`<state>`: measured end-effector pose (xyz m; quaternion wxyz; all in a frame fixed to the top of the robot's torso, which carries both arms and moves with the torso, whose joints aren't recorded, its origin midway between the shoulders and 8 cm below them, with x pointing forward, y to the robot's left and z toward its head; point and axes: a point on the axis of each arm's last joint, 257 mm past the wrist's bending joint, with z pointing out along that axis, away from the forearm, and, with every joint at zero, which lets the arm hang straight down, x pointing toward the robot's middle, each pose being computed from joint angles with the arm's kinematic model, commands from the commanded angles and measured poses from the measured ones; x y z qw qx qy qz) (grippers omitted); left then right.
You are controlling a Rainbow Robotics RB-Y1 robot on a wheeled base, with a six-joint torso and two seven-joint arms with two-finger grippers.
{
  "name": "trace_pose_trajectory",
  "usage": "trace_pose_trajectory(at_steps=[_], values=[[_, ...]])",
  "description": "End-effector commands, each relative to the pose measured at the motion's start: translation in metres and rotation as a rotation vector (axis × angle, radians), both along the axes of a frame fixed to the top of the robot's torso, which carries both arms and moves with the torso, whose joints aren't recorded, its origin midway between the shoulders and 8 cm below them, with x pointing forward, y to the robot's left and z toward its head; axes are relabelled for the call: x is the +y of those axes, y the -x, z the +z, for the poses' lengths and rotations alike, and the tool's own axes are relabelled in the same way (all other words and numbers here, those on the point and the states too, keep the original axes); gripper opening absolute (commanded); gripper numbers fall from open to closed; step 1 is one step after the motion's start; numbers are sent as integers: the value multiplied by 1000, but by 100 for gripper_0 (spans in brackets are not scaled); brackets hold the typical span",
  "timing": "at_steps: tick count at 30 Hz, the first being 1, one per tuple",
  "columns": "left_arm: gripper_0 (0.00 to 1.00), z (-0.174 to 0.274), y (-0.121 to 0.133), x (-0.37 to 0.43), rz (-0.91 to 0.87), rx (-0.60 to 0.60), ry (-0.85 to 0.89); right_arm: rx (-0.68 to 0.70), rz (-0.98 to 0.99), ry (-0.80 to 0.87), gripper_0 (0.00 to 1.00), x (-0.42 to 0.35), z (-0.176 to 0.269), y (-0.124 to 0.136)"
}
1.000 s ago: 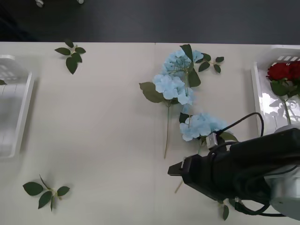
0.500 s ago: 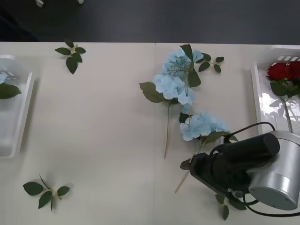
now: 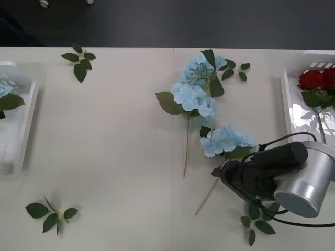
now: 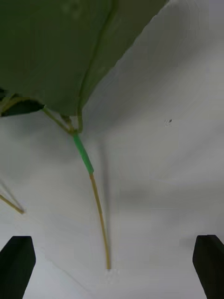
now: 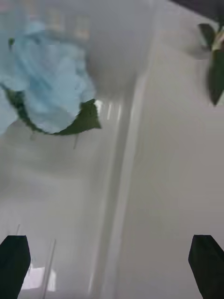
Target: Put the red flowers into the right box and the blue flowers into the left box
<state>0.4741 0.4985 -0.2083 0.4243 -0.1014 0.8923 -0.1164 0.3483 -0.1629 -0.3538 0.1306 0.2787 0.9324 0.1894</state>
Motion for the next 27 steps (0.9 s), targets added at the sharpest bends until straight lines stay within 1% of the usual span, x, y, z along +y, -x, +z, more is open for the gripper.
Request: trace_pose_trajectory(at_steps=[1,5,7,11,15,19,22,27], values=[[100,41,4,-19,-33,-90,50,-6,-24,-29,100,14,1,-13],[100,73,3,-50,-104,-169,126,-2,-16,-2,100,13,-10,-19],[100,84,3,-60,-131,-193,132,-3,-13,2,100,12,-12,-21],[100,108,6,-89,-205,-242,146,3,-2,13,100,13,-16,-20],[100,128,14,-117,-298,-277,166,7,11,14,100,16,-17,-17],[100,137,23,-143,-406,-327,136,15,20,22,100,17,-21,-13],[100,143,33,-160,-492,-392,130,29,14,29,100,15,-28,-11],[100,137,50,-182,-636,-481,47,48,8,54,100,11,-44,-9]])
